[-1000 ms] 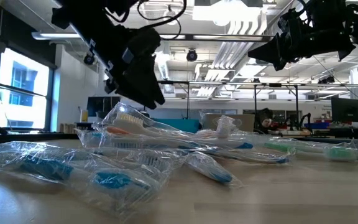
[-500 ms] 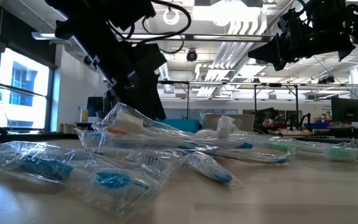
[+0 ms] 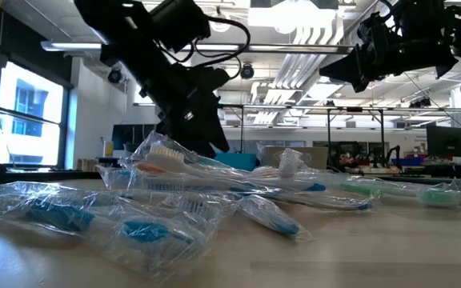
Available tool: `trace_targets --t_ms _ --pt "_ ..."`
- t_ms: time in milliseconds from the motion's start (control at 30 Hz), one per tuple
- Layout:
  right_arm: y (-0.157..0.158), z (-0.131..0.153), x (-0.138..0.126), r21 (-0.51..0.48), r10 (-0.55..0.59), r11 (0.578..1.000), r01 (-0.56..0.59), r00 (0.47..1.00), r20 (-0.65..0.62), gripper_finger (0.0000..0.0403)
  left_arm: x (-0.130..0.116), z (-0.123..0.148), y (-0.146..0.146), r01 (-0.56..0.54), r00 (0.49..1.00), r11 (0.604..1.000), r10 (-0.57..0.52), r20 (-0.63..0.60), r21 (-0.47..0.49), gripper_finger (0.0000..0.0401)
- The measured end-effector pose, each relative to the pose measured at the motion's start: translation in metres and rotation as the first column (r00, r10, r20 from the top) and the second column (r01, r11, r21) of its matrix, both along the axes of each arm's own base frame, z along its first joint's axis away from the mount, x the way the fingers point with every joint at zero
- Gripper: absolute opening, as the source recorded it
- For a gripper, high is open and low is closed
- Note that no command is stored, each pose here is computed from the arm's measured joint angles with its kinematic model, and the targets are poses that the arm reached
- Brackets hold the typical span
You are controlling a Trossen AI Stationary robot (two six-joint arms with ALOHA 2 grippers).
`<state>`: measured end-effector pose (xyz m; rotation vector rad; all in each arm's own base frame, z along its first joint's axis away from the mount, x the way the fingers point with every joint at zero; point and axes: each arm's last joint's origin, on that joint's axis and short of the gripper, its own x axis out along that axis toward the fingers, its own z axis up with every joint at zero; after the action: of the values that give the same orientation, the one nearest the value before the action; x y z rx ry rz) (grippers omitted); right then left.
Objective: Pick & Place Toothbrushes
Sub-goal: Put the orange toothbrush into the dark blue bin
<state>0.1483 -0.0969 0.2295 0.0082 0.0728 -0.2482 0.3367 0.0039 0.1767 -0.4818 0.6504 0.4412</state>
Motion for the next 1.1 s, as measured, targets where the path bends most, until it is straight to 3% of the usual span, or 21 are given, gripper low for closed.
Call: trace_targets --t_ms 300,700,1100 --pt "0.0 -0.001 0.0 0.006 -0.001 1.0 0.001 1.0 -0.007 0.0002 0.007 0.011 -0.001 0.022 1.0 1.0 -0.022 0.001 0.018 0.0177" --pt "0.0 -0.002 0.0 0.012 0.0 1.0 0.0 1.0 -0.017 0.0002 0.025 -0.021 -0.003 0.051 0.992 0.999 -0.053 -0.114 -0.018 0.0177" --pt "0.0 -0.003 0.0 0.02 0.0 1.0 0.0 1.0 -0.027 0.0002 0.027 -0.022 -0.003 0.049 0.991 0.999 -0.051 -0.123 -0.017 0.0177"
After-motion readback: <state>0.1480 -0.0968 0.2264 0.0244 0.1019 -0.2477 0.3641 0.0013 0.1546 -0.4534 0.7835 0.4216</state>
